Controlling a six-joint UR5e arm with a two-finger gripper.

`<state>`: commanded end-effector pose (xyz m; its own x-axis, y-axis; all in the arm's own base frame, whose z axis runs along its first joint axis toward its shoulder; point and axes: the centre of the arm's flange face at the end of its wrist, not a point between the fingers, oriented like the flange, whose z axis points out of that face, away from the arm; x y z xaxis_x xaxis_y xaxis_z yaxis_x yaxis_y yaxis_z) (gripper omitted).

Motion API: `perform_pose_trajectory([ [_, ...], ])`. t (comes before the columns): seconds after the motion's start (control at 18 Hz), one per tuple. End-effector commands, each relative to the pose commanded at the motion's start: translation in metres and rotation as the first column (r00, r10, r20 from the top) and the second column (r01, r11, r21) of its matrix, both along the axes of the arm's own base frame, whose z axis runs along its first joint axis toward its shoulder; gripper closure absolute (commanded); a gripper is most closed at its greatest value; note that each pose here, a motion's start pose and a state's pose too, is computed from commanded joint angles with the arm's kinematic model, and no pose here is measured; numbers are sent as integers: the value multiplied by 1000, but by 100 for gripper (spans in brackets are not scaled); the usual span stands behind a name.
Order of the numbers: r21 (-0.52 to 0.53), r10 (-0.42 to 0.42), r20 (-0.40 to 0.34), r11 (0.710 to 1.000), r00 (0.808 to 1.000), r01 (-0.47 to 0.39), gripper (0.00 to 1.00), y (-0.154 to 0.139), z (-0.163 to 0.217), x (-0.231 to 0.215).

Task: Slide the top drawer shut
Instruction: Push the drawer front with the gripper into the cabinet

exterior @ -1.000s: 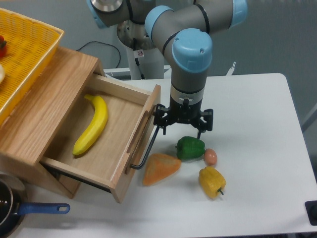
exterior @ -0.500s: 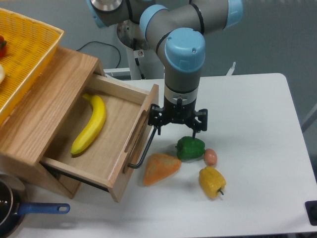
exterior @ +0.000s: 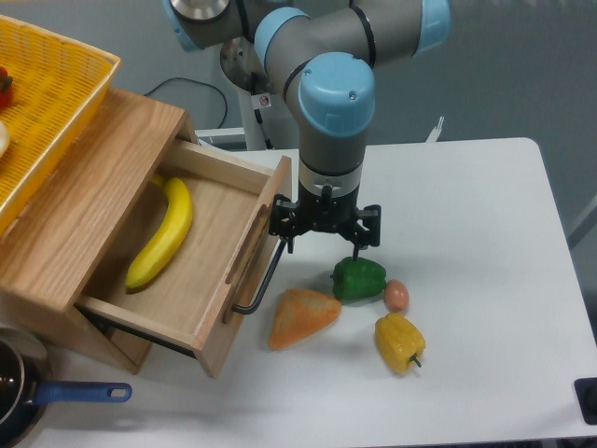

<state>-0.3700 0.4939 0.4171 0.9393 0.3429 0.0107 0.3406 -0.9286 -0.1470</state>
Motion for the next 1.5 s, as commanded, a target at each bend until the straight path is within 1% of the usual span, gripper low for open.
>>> perform_pose_trajectory([
  [0.17, -5, 1, 0, 1000, 1000, -1, 0, 7, 0, 10],
  [0.78, -8, -12, 7, 1000, 1000, 12, 0, 10, 13, 32],
  [1.5, -11, 0, 17, 1000, 1000, 0, 0, 20, 12, 47],
])
